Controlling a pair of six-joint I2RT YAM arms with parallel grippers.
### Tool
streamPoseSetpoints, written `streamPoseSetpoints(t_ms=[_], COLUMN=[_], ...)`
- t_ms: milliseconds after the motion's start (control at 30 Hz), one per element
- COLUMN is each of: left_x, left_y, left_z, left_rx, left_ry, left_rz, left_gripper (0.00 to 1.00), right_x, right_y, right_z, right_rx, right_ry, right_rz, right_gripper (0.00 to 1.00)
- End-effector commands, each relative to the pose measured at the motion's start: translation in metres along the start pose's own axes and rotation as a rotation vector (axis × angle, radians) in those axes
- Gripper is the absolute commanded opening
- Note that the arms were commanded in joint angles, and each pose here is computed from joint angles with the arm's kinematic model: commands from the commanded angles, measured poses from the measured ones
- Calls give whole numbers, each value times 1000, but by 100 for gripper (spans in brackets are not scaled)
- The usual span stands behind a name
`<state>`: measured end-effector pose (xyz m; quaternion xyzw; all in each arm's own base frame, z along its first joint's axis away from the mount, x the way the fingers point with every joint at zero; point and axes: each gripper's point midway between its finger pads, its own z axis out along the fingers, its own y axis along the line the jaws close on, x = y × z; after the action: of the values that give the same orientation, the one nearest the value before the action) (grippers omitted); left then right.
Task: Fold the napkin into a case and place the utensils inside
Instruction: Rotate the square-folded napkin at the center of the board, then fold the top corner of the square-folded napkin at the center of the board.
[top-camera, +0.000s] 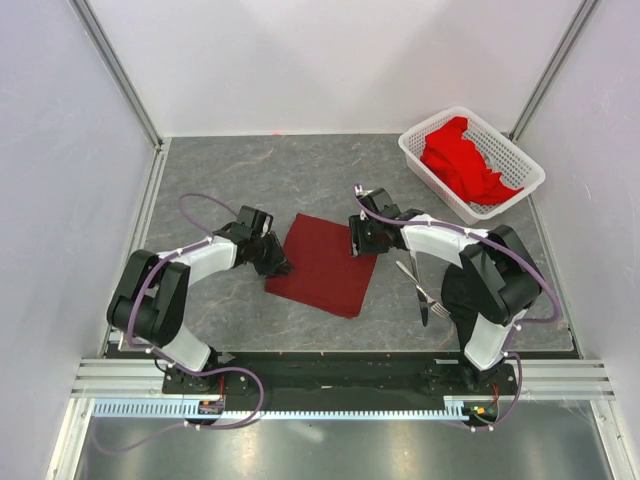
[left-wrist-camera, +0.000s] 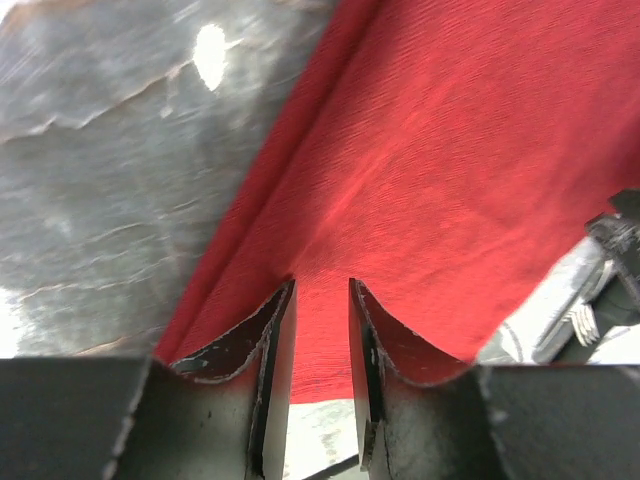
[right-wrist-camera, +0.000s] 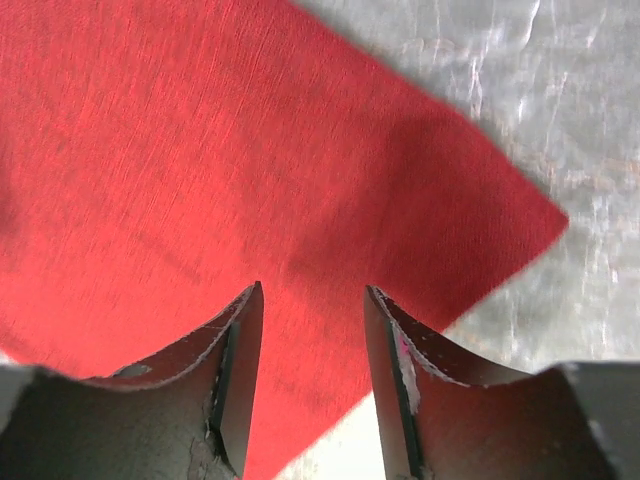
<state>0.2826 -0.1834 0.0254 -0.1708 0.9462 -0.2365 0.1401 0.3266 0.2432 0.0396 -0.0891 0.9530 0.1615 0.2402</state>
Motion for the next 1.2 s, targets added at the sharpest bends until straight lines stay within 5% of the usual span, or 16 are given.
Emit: streamPoseSetpoints(t_ms=[0, 267, 467, 633, 733, 933, 1067, 1167], left_x=[10, 45, 20, 28, 48, 62, 58, 52], left_y=[10, 4, -19, -7, 9, 10, -10, -19], left_z=[-5, -14, -58, -78, -71, -64, -70, -76], left_rx=[9, 49, 46, -19, -57, 9, 108, 136], left_ry=[-48, -20, -113, -101, -30, -9, -20, -46], left_rz=[-2, 31, 98, 88, 26, -30, -9, 4], left_gripper=[34, 36, 50, 58, 57, 37, 31, 29], right_x=[-21, -56, -91, -61, -27, 20, 34, 43], right_y=[2, 19, 29, 10, 10, 17, 18, 21], right_z=[20, 63, 15, -26, -41, -54, -47, -42], right_rx=[-1, -34, -1, 77, 39, -99, -130, -163], right_ry=[-67, -43, -134, -123, -69, -46, -8, 12], right_rz=[-30, -125, -82, 42, 142, 172, 131, 125], right_gripper=[51, 51, 62, 81, 81, 58, 35, 29])
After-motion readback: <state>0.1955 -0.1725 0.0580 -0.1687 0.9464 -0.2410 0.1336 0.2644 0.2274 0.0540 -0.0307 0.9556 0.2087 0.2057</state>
